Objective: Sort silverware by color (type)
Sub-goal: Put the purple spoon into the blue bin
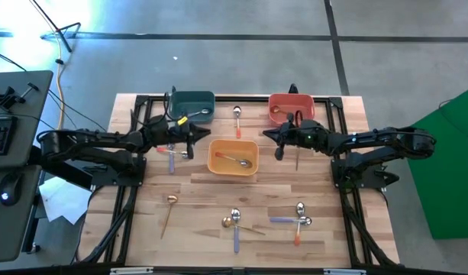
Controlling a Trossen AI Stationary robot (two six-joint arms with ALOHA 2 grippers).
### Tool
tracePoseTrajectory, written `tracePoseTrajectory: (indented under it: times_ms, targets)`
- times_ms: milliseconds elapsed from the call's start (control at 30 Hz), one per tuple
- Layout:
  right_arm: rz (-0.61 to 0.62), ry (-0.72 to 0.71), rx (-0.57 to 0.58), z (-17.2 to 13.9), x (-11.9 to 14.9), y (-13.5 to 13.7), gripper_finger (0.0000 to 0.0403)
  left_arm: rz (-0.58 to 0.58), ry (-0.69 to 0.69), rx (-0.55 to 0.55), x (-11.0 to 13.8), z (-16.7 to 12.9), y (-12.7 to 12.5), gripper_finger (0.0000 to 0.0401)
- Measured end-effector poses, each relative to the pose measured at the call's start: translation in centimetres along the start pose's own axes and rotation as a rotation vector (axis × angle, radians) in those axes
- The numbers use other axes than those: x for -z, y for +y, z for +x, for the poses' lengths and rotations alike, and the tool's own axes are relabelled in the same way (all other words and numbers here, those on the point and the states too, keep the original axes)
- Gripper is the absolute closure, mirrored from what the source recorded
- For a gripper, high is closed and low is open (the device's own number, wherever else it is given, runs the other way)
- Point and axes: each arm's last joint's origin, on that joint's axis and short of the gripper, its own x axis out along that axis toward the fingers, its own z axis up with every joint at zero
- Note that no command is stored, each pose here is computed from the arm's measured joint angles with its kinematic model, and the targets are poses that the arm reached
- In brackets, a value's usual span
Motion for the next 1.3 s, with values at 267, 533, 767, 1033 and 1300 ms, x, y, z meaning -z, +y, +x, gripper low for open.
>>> tracePoseTrajectory:
  times_ms: [267,533,767,1033,1300]
  targets:
    - [-0.018,0.007,0.028,0.0,0.1,-0.6,0.0402,-0.014,0.007,0.011,0.1,0.0,-0.2,0.0382]
    - [0.013,0.069,0.077,0.0,0.7,-1.3,0.0402,-0.041,0.006,0.008,0.0,0.0,-0.2,0.0382]
    - [0.020,0.135,0.177,-0.1,1.3,-1.6,0.0402,-0.079,0.000,0.002,0.0,0.0,-0.2,0.0382]
    - [-0.012,0.188,0.153,0.2,0.7,-1.1,0.0385,-0.118,-0.040,-0.002,-0.4,0.0,-0.1,0.0382]
    - [-0.014,0.285,0.045,0.7,-3.1,1.0,0.0275,-0.131,-0.042,-0.002,-0.4,0.0,-0.1,0.0382]
